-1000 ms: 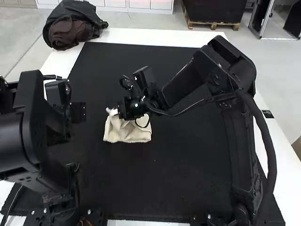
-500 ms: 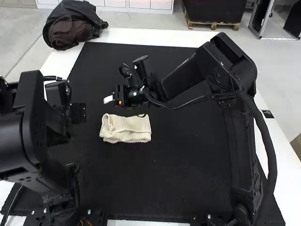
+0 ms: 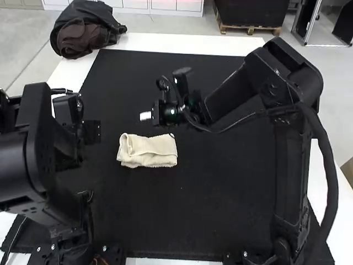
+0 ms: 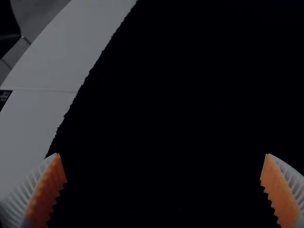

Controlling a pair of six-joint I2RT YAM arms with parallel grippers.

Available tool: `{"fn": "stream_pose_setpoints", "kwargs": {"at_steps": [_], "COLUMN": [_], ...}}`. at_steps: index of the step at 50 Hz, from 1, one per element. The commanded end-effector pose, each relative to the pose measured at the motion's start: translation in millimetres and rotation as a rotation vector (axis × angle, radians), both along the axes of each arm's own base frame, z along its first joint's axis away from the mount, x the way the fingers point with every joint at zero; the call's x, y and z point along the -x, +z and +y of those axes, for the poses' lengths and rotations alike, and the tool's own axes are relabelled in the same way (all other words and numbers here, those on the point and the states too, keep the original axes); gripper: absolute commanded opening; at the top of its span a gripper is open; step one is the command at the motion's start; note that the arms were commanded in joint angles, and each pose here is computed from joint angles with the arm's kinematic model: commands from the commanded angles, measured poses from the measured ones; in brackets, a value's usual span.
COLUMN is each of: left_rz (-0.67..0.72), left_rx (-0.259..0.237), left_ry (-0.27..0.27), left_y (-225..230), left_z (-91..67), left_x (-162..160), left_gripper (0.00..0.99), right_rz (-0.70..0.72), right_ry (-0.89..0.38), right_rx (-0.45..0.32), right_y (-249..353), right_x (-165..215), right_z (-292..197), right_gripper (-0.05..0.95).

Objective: Fold the towel.

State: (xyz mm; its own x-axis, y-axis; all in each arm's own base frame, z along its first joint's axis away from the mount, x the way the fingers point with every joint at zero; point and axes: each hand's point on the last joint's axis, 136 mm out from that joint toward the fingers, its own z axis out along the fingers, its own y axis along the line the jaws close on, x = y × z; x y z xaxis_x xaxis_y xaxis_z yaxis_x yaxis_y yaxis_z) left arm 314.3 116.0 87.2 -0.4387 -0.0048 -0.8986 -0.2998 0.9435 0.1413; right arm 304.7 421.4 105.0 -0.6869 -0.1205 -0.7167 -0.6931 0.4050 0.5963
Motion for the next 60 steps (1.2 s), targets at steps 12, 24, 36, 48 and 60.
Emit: {"fn": "stream_pose_setpoints", "kwargs": {"at_steps": [12,24,36,48,60], "left_rz": [-0.004,-0.014,-0.023,-0.039,-0.05], "left_rx": [0.0,-0.002,-0.005,-0.008,-0.009], "left_ry": [-0.007,-0.006,-0.008,-0.002,-0.002], "left_y": [0.1,3.7,6.5,13.2,18.0], "left_z": [0.8,1.6,1.8,4.0,4.3], "left_x": [-0.5,-2.8,-4.1,-7.9,-11.0], "left_gripper": [0.961,0.961,0.961,0.961,0.961], "right_rz": [0.008,-0.006,-0.013,-0.041,-0.049], "right_ry": [0.082,0.123,0.139,0.151,0.168], "right_rx": [-0.023,-0.03,-0.026,-0.014,0.04], "right_y": [-26.5,-42.3,-65.4,-94.3,-133.1], "right_x": [16.4,23.5,25.9,28.0,37.6], "right_z": [4.1,13.1,19.7,25.8,23.8], "right_gripper": [-0.02,-0.02,-0.02,-0.02,-0.02]}}
